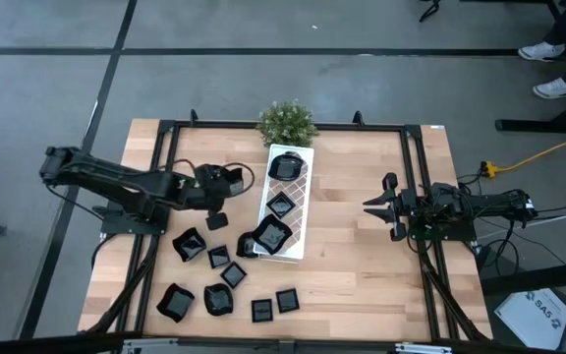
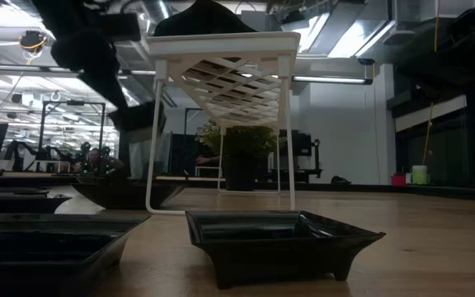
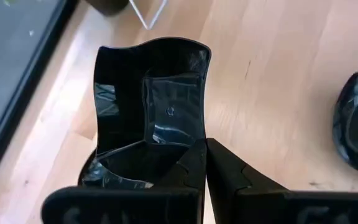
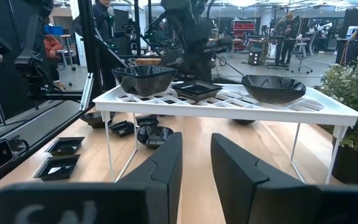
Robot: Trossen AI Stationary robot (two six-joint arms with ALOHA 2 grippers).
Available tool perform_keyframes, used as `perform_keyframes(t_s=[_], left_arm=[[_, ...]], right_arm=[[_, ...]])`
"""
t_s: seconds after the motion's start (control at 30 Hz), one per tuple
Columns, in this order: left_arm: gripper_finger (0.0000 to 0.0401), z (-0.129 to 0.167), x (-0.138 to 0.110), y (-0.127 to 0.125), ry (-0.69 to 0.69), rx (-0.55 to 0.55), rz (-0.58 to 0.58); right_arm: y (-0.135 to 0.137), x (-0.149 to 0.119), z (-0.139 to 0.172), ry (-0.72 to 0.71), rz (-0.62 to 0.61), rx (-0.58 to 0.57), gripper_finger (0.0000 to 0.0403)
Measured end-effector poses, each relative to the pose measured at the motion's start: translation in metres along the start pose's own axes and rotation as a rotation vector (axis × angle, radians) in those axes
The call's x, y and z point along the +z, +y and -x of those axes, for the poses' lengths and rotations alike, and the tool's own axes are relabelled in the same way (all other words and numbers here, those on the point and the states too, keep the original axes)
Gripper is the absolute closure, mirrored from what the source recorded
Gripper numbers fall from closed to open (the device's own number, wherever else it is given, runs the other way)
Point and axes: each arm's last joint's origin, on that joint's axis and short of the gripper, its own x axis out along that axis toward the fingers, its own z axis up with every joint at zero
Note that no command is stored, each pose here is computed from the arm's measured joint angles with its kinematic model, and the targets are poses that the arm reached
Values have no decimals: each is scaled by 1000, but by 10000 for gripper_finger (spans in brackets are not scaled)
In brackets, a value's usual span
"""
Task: Pick & Place Mini shaped plates
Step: Stack the top distorted square plate on top of the distorted square plate on the shelf
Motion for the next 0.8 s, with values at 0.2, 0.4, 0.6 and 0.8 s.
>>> perform_keyframes(t_s=[0.2,0.4,0.6,0.8], left_arm=[[399,21,1,2,-130,-7,20],[399,37,2,1,-241,-10,29],[399,45,5,0,-321,-7,7],[399,48,13,-2,-402,-19,-40]], right_arm=[[0,0,0,0,0,0,318],[0,0,0,0,0,0,318],[0,0,0,0,0,0,318],[0,0,0,0,0,0,318]])
